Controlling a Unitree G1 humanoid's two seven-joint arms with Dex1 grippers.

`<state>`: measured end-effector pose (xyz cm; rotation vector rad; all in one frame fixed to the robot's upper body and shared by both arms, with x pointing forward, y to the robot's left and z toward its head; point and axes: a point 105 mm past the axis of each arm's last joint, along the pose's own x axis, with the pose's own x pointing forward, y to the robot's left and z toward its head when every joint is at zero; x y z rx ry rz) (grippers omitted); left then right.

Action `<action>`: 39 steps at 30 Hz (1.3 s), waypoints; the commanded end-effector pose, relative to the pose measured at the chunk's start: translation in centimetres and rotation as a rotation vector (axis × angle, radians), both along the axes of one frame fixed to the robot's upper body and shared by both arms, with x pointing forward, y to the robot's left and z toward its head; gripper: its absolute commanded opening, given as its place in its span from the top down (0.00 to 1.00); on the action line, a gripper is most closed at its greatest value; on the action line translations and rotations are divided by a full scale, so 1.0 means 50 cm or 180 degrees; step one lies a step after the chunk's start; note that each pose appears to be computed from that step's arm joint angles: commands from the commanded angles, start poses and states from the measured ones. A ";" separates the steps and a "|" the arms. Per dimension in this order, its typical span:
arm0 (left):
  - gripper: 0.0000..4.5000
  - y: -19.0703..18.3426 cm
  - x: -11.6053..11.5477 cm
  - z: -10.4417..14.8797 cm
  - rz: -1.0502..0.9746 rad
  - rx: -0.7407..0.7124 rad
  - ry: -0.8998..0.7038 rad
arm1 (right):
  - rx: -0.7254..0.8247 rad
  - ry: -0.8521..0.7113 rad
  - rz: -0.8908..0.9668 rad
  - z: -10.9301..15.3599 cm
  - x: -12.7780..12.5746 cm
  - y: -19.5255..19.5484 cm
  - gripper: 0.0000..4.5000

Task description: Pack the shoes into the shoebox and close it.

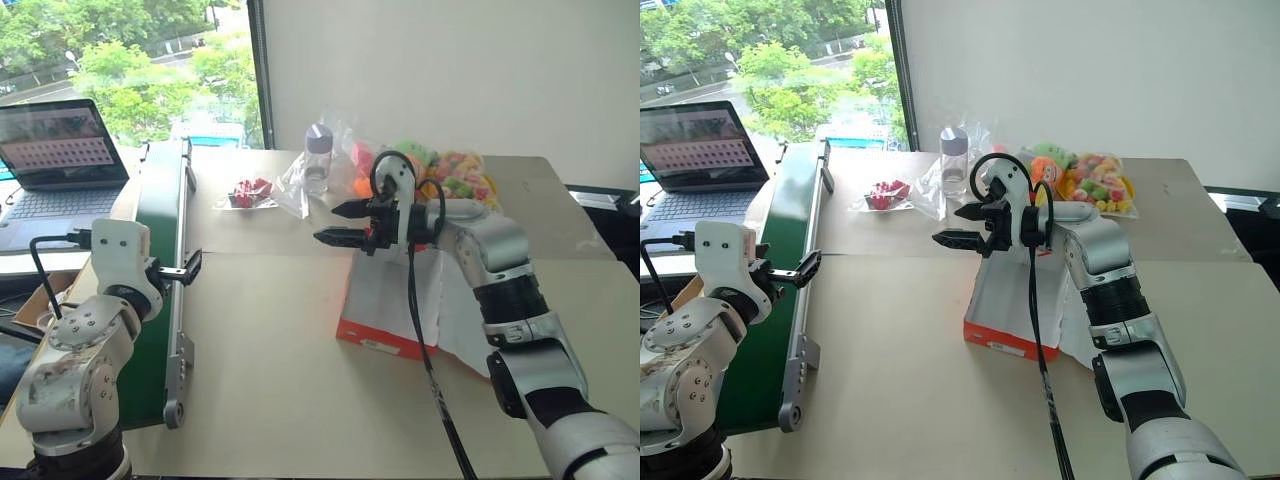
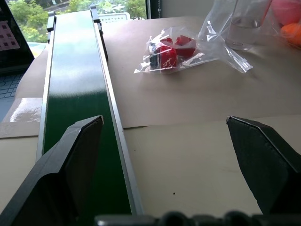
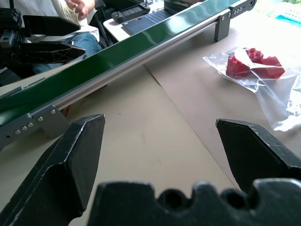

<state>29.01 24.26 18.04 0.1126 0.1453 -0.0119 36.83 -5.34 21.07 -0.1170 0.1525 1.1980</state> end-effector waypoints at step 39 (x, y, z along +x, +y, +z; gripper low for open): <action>0.00 0.218 -0.099 0.031 0.2080 0.0317 -0.0476 | 0.0293 -0.0480 0.0158 0.048 0.033 0.059 0.00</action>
